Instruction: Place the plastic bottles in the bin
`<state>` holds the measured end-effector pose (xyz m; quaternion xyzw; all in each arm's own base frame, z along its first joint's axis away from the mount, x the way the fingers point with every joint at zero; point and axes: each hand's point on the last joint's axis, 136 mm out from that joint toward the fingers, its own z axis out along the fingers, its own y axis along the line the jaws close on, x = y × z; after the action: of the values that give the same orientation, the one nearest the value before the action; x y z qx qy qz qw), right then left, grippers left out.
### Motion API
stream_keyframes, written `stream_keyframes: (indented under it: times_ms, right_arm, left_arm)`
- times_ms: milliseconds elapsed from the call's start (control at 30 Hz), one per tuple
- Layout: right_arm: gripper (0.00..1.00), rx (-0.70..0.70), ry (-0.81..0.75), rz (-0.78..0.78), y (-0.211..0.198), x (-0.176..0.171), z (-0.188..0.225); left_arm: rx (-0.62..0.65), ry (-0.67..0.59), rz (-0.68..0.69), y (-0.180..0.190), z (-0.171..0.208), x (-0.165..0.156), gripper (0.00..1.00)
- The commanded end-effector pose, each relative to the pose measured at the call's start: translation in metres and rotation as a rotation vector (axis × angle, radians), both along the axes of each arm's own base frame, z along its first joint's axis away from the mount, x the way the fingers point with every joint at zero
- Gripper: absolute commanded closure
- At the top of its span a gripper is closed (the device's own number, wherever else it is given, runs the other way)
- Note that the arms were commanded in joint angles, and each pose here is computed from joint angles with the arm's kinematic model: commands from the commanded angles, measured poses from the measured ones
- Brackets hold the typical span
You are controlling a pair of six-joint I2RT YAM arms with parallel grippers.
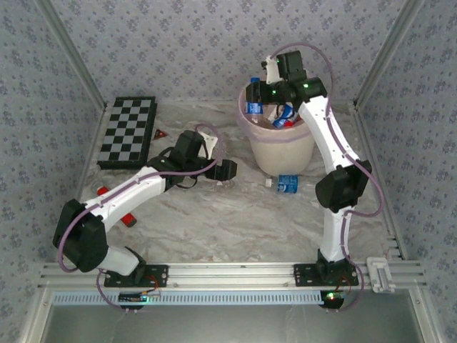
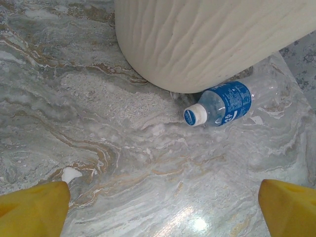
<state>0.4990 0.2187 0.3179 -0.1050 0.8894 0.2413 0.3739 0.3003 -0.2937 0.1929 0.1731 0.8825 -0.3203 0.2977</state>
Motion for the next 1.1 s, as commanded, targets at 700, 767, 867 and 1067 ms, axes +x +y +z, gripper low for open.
stream_keyframes:
  times_ms: [700, 767, 867, 1067]
  right_arm:
    - [0.15, -0.053, 0.096, -0.463, -0.169, -0.165, 0.070]
    - [0.22, 0.003, 0.115, -0.540, -0.187, -0.188, 0.061]
    - [0.32, 0.091, 0.147, -0.632, -0.203, -0.220, 0.038]
    - [0.43, 0.178, 0.248, -0.800, -0.226, -0.256, -0.024]
  left_arm:
    - [-0.138, 0.012, 0.044, -0.021, 0.021, 0.019, 0.02]
    - [-0.140, 0.018, 0.075, -0.019, 0.022, 0.023, 0.02]
    - [-0.161, 0.048, 0.135, -0.015, 0.023, 0.030, 0.02]
    - [-0.202, 0.053, 0.166, -0.011, 0.033, 0.037, 0.02]
